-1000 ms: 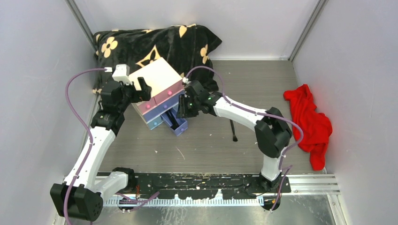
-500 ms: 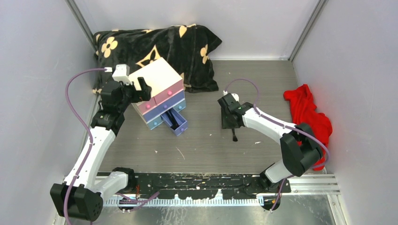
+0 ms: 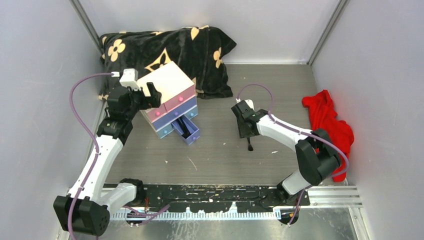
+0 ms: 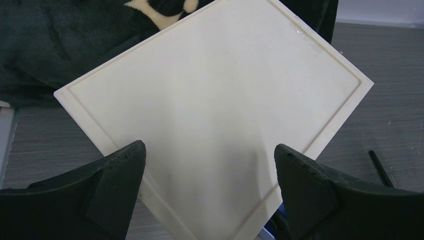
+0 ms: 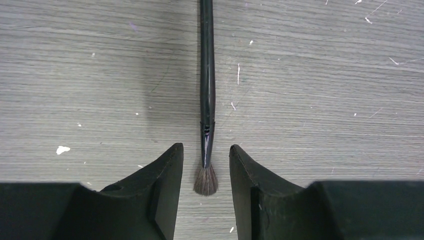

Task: Organize the makeup
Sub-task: Pick up the makeup brush from the center of the board.

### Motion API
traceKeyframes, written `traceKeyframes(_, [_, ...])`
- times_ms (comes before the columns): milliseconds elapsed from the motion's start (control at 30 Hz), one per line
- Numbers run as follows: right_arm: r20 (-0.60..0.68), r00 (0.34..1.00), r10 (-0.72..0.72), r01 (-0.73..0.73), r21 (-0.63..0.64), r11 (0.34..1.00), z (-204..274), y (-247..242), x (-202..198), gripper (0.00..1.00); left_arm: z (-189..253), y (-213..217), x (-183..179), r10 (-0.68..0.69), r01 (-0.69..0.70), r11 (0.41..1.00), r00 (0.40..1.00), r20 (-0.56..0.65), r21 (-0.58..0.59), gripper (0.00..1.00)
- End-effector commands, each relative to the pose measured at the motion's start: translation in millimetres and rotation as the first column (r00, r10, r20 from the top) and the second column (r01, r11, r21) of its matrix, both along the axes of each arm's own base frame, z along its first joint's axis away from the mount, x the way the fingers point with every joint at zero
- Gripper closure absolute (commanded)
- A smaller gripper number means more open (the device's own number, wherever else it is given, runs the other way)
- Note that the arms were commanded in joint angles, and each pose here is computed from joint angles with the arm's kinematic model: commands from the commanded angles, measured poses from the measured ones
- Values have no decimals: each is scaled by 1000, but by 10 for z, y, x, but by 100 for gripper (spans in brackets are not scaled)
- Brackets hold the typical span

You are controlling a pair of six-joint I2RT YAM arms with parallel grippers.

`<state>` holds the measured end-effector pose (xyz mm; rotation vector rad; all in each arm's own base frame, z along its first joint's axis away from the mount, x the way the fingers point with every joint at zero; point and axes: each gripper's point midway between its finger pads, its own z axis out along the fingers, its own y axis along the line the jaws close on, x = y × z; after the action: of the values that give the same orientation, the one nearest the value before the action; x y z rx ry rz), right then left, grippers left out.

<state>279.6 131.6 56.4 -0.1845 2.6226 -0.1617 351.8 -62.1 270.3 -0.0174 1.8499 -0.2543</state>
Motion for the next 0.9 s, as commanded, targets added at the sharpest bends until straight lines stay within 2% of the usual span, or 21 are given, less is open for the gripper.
traceKeyframes(0, [15,1000,1,-1,12,1000,-91,-11,70,56,-194,21,-50,10,-10,1000,998,-60,10,0])
traceKeyframes(133, [2,1000,-11,11,14,1000,-174,-41,31,57,-225,17,-45,8,-8,1000,998,-67,10,0])
traceKeyframes(367, [-57,998,-13,18,88,996,-390,21,-110,65,-247,17,-34,9,-9,1000,997,-73,11,0])
traceKeyframes(533, [-85,996,-18,26,90,996,-512,6,-190,69,-259,7,-33,4,-3,1000,997,-76,10,0])
traceKeyframes(600, [-89,996,-29,36,84,996,-544,-20,-218,73,-276,11,-37,6,-5,1000,997,-80,11,0])
traceKeyframes(767, [-82,996,-47,55,99,994,-522,-44,-273,96,-266,14,-30,8,-7,1000,997,-77,12,0])
traceKeyframes(867, [-58,998,-22,30,152,988,-357,31,-270,99,-255,15,-29,8,-7,1000,997,-75,13,0])
